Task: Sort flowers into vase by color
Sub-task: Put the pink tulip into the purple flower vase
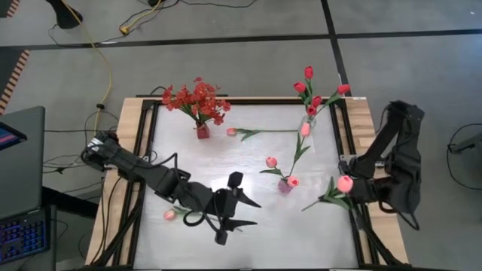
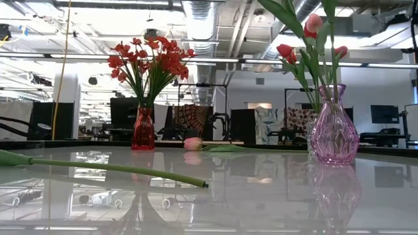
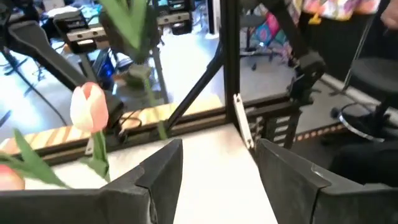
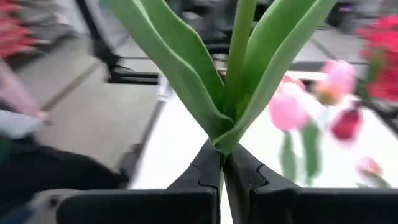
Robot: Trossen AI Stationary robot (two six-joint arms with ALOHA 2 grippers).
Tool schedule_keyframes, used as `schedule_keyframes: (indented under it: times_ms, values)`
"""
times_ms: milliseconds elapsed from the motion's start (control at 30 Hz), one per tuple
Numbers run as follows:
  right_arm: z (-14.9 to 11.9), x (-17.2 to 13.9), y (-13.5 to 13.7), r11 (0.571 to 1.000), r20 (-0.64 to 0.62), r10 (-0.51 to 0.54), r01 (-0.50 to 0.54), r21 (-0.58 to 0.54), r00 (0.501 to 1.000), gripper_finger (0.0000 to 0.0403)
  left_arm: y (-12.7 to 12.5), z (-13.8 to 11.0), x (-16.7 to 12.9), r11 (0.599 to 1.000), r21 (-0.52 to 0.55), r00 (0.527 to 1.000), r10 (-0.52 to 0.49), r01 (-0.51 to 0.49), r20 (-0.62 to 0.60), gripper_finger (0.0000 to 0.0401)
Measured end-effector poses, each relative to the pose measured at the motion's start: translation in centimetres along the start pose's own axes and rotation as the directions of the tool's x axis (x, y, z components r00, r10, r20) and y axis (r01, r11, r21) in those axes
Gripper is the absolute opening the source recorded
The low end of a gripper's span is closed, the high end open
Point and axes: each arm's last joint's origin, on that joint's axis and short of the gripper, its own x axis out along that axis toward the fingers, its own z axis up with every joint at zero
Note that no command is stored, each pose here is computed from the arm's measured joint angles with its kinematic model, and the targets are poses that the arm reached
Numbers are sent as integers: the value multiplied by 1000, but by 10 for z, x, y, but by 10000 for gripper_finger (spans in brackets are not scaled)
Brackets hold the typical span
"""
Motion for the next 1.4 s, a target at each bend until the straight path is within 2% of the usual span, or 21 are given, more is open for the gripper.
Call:
schedule_keyframes:
  times_ms: [200,333,500,633,867,1033,1233,1400]
  values:
    - [-13,-4,-10,968,39,-252,252,22,967,35,-7,-9,0,1000,17,999,7,-6,-50,182]
    - [-22,3,-17,934,21,-355,354,51,934,35,-9,-20,3,1000,15,998,9,-8,-67,175]
    - [-37,15,-26,885,-6,-456,455,95,890,36,-8,-45,10,1000,4,994,18,-18,-109,167]
    - [-48,16,-29,878,-8,-465,462,125,885,37,-4,-55,13,999,-36,991,33,-38,-127,161]
    - [-48,7,-28,879,71,-459,442,178,886,37,-4,-55,9,1000,4,991,29,-29,-128,151]
    - [-47,8,-29,871,79,-475,456,180,876,36,7,-75,-9,997,-38,998,61,-61,-8,141]
    - [-48,16,-30,850,75,-513,493,186,855,36,25,-104,-41,976,-210,972,103,-58,212,137]
    - [-52,20,-25,847,71,-517,497,190,853,36,28,-122,-55,968,-247,960,106,-40,261,137]
